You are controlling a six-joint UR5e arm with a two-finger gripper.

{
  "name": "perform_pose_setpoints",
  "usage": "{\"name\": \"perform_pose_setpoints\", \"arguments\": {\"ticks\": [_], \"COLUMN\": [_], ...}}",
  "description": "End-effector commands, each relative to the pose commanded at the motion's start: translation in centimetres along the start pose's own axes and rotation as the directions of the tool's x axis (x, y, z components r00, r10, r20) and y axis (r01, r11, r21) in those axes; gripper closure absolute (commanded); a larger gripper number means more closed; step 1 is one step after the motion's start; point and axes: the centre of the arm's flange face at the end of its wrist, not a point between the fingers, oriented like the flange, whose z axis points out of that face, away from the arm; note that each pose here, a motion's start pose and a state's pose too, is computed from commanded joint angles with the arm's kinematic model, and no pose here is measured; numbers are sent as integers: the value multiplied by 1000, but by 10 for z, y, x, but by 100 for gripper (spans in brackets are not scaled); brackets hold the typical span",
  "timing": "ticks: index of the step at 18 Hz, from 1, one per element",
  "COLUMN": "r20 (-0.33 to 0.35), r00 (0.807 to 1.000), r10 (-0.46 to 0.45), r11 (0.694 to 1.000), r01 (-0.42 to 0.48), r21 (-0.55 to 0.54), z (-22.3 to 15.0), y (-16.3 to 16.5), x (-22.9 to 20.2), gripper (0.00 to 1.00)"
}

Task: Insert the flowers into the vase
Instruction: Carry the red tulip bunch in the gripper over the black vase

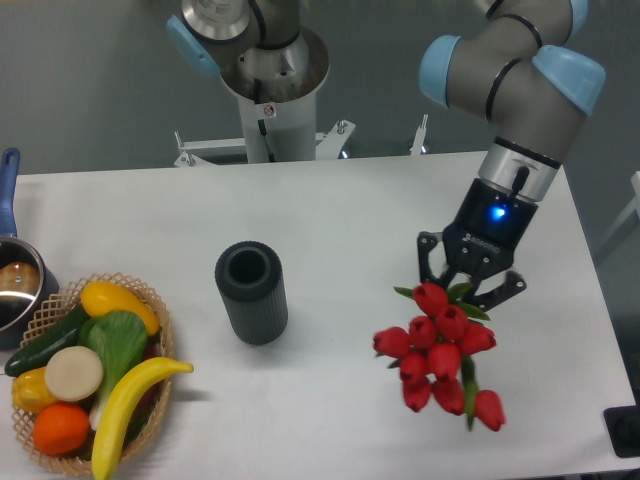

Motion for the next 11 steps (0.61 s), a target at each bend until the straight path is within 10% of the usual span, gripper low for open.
{"name": "perform_pose_setpoints", "arguments": {"ticks": [11], "r20": [-206], "r00": [978], "r10": [34], "r11": [954], "r01": [30], "r21": [300], "z": [6], "y": [-1], "x": [36], "gripper": [100]}}
